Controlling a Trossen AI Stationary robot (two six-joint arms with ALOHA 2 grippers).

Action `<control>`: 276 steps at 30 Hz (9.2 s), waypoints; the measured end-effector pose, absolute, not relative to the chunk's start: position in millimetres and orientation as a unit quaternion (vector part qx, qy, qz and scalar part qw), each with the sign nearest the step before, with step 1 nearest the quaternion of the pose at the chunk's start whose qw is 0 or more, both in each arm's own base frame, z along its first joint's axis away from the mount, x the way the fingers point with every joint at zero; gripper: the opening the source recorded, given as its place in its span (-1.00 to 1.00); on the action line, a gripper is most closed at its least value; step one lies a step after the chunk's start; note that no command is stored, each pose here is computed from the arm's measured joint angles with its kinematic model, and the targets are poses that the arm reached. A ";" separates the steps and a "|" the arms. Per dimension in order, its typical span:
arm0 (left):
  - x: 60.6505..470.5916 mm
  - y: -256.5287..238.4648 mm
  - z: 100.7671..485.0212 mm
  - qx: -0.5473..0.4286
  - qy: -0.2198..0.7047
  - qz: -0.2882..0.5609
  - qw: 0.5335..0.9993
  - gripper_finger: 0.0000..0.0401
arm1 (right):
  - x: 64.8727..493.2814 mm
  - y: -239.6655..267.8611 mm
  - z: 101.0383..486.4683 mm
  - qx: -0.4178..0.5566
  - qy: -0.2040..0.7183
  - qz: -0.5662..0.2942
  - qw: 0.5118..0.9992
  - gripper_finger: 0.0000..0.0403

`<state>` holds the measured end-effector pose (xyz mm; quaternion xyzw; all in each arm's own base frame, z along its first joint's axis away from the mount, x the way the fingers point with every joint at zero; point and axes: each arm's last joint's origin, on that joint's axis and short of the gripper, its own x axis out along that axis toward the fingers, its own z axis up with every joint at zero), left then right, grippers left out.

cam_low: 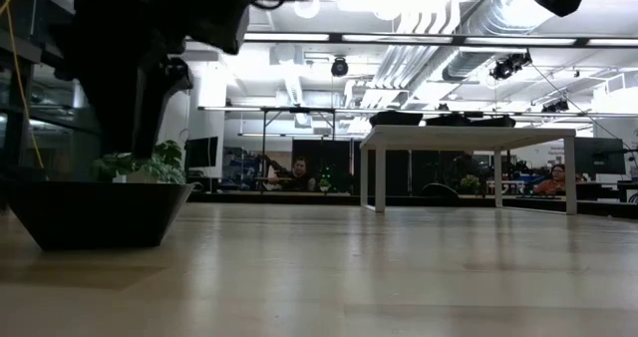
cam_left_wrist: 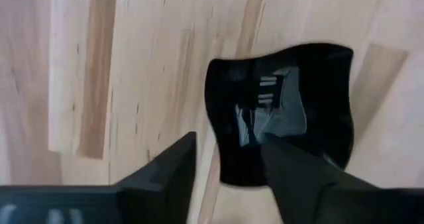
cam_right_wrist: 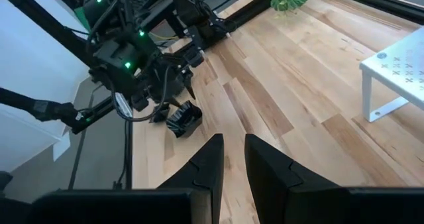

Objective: Pick & Place Mini shaped plates
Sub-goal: Stack the distorted square plate on top of the distorted square plate on the shelf

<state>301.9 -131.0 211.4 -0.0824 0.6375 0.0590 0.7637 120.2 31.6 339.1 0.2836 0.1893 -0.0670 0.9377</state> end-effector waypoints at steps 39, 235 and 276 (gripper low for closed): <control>296.6 -131.1 175.2 -0.080 0.634 0.036 0.768 -0.14 | 126.5 59.4 330.8 0.272 0.198 -0.090 0.937 -0.72; 383.5 85.6 383.3 0.288 -0.026 0.280 0.915 -1.00 | 238.5 41.4 333.7 0.117 -0.054 -0.472 0.872 -0.10; 383.6 87.0 382.8 0.387 -0.002 0.260 0.885 -1.00 | 246.7 -5.0 343.1 0.163 -0.105 -0.471 0.861 -0.26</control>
